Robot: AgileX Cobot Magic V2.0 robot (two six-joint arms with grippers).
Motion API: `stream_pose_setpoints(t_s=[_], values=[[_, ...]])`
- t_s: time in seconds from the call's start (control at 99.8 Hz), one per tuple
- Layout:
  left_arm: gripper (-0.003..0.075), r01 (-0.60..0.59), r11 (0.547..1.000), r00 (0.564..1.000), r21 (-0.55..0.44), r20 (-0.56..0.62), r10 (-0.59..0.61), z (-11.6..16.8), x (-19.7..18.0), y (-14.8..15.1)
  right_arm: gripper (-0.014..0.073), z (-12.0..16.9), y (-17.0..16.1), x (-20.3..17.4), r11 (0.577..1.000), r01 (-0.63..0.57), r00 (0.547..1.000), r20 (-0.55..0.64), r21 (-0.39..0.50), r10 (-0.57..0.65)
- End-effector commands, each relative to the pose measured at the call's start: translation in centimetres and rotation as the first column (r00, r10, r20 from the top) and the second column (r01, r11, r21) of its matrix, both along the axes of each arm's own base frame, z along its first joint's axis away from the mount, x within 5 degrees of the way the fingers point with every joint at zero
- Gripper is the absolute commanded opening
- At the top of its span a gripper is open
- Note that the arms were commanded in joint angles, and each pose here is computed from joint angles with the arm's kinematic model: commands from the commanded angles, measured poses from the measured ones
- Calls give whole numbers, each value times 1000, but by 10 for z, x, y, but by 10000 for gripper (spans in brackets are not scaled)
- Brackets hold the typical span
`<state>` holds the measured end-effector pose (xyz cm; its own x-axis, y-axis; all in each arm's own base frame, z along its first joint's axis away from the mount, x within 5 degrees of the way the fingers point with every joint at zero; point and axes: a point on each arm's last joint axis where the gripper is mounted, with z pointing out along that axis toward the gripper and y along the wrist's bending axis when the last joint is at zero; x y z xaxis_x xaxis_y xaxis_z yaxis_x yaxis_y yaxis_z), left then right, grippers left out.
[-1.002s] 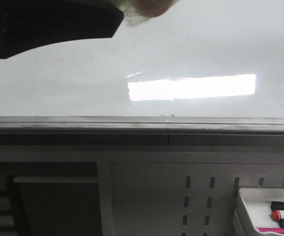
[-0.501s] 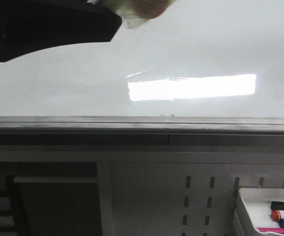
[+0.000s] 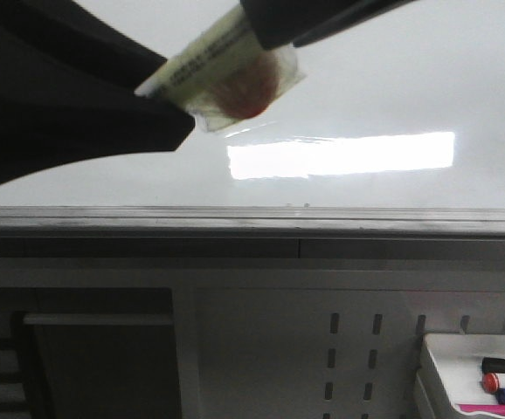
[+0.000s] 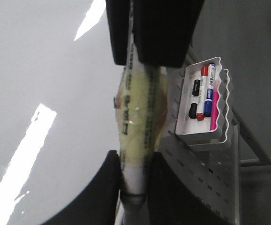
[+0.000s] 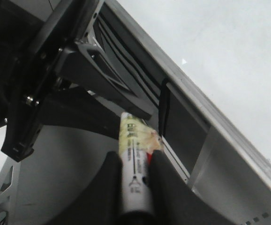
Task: Write number 4 on whiteboard
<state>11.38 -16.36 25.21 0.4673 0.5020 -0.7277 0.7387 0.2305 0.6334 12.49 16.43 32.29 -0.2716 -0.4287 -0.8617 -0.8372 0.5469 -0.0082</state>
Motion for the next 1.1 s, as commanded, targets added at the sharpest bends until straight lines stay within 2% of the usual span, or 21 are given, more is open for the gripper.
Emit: stream_pose_setpoints(t_s=[0.0,0.281,0.351,0.451,0.571,0.642,0.862,0.952,1.093], values=[[-20,18,992,1000,-126,-4,-19,9,-4,-1,-72,10,-1,8,999,24,995,96,33,-27],[-18,10,987,999,-160,-32,-15,2,-6,2,-72,-6,6,8,1000,14,998,60,21,-15],[11,10,986,999,-164,-32,-16,3,-7,2,-72,-5,7,8,999,14,997,69,31,-16],[154,-22,980,998,-196,-65,9,4,-5,2,-72,-5,7,8,999,14,998,66,30,-16],[424,-91,965,989,-245,-136,59,5,-1,4,-72,-6,7,7,1000,14,999,50,28,-15],[501,-122,956,983,-266,-166,79,6,0,5,-72,-4,7,8,999,15,998,57,36,-17],[491,-159,939,978,-306,-179,107,14,-2,14,-72,30,-1,24,990,88,988,116,112,-101],[491,-201,911,973,-359,-183,143,22,0,23,-72,45,-7,38,979,149,976,136,136,-168],[459,-329,848,941,-415,-223,255,28,12,40,-72,54,-7,68,968,222,963,130,119,-237]])
